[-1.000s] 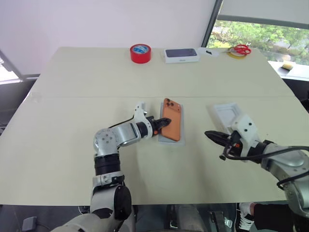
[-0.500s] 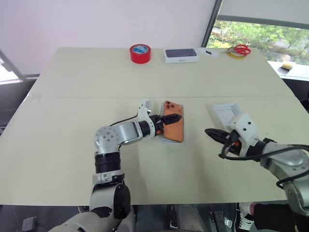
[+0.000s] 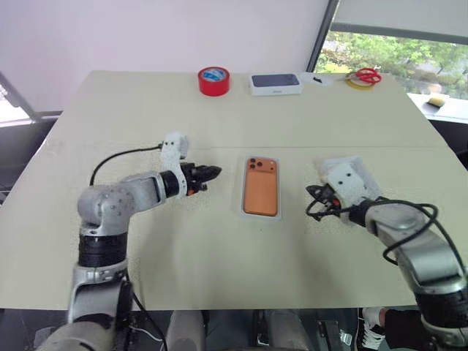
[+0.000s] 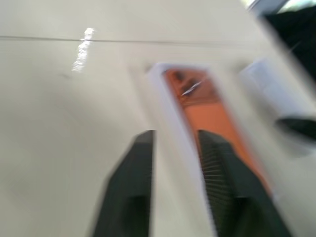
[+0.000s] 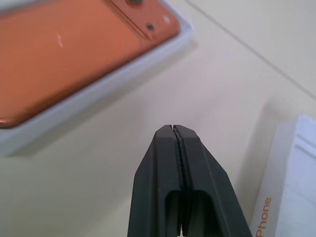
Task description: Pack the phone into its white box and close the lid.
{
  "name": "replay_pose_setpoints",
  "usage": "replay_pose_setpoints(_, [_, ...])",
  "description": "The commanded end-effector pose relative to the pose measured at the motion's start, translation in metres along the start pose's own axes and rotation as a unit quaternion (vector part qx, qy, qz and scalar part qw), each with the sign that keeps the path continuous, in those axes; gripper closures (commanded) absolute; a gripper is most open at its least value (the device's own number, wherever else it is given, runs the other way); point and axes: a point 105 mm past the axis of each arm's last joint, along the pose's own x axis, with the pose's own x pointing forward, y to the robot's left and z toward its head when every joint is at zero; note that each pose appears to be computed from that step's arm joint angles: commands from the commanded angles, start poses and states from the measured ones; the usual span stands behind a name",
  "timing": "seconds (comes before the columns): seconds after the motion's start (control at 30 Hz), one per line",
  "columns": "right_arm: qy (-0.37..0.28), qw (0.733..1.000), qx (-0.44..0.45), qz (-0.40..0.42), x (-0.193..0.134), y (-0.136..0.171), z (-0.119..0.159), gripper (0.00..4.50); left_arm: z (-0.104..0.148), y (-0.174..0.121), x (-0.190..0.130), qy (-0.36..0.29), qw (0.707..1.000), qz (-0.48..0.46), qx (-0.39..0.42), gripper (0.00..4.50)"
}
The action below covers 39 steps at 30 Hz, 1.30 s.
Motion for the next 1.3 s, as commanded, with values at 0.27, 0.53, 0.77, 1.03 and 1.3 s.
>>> replay_pose_setpoints(0.27, [-0.004, 0.999, -0.027, -0.023, 0.035, 0.012, 0.021, 4.5, -0.006, -0.034, 0.048, 0.003, 0.995, -0.011, 0.099, 4.48])
replay_pose_setpoints(0.53, [-0.008, 0.999, -0.035, 0.013, 0.039, 0.03, 0.027, 4.5, -0.011, -0.069, 0.06, 0.029, 0.989, -0.09, 0.111, 4.48])
replay_pose_setpoints(0.77, [0.017, 0.997, -0.058, 0.044, 0.007, 0.026, 0.01, 4.5, -0.013, -0.109, 0.069, 0.048, 0.978, -0.176, 0.101, 4.48])
replay_pose_setpoints(1.03, [0.079, 0.994, -0.058, 0.039, -0.032, 0.018, -0.027, 4.5, -0.027, -0.162, 0.08, 0.093, 0.956, -0.263, 0.093, 4.48])
replay_pose_setpoints(1.3, [0.096, 0.994, -0.05, 0.015, -0.044, 0.01, -0.037, 4.5, -0.036, -0.168, 0.082, 0.118, 0.948, -0.278, 0.097, 4.48])
